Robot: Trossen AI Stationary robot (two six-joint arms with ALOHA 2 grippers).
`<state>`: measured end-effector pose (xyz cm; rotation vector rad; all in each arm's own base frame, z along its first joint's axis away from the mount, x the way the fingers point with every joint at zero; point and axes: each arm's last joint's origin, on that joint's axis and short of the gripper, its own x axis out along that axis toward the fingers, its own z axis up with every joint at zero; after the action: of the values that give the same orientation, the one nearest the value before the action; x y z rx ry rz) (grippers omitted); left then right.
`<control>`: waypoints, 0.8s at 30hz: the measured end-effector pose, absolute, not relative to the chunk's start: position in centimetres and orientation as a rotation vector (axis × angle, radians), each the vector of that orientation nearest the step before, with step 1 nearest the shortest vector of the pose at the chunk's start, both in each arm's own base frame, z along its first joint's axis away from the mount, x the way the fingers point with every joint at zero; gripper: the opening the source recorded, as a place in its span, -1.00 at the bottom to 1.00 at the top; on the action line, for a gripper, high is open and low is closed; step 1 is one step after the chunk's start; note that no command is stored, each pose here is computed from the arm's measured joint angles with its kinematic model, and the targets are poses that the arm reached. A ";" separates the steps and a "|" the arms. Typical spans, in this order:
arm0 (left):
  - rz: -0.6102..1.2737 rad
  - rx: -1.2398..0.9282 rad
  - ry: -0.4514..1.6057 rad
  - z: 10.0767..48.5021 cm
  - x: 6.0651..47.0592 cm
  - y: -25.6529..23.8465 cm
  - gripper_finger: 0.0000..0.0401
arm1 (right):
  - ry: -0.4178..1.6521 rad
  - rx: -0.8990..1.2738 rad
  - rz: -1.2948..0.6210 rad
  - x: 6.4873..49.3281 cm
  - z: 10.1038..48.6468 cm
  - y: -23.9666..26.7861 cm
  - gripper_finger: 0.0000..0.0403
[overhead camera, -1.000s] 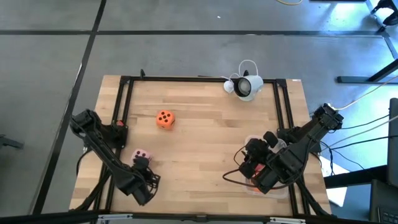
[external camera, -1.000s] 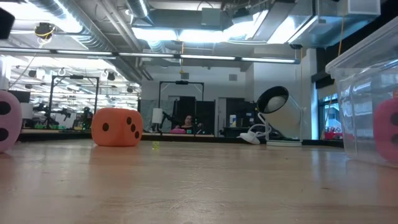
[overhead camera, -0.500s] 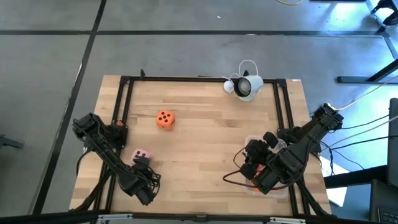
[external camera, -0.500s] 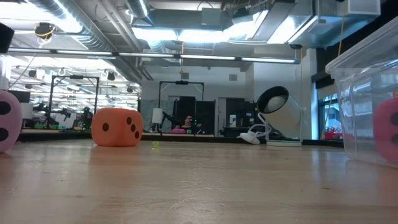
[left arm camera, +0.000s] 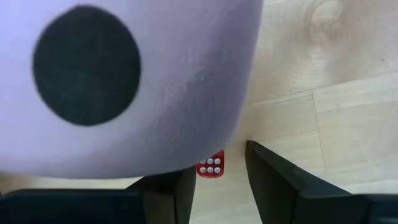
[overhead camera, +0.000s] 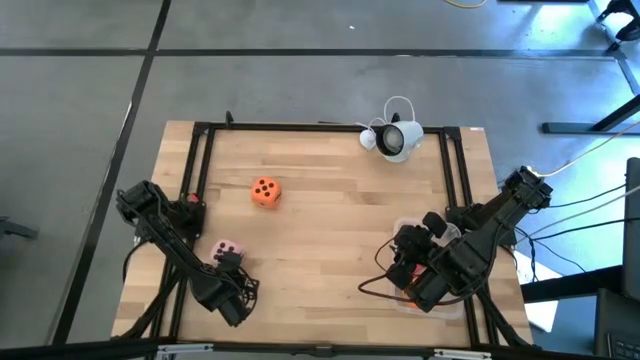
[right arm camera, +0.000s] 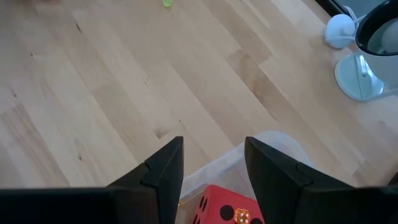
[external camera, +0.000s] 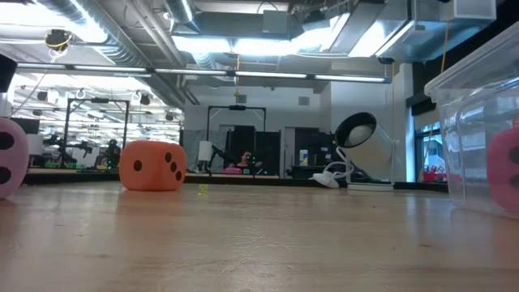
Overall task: Pick & Place Dice
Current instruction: Put the small red die into the transparent bin
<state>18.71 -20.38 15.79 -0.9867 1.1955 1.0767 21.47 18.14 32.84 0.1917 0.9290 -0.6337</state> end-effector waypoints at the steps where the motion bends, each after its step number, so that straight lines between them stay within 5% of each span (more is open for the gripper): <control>1: 1.075 -0.986 1.196 15.8 18.7 -20.4 -0.33 | 0.934 0.192 -0.632 21.5 32.8 18.1 -0.16; 24: 0.947 -0.942 1.263 15.7 19.0 -20.8 -0.94 | 0.944 0.199 -0.627 21.5 32.8 18.2 -0.16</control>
<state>19.01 -20.79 15.68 -0.9420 1.2629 0.9473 21.47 18.19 32.82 0.1987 0.9439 -0.6265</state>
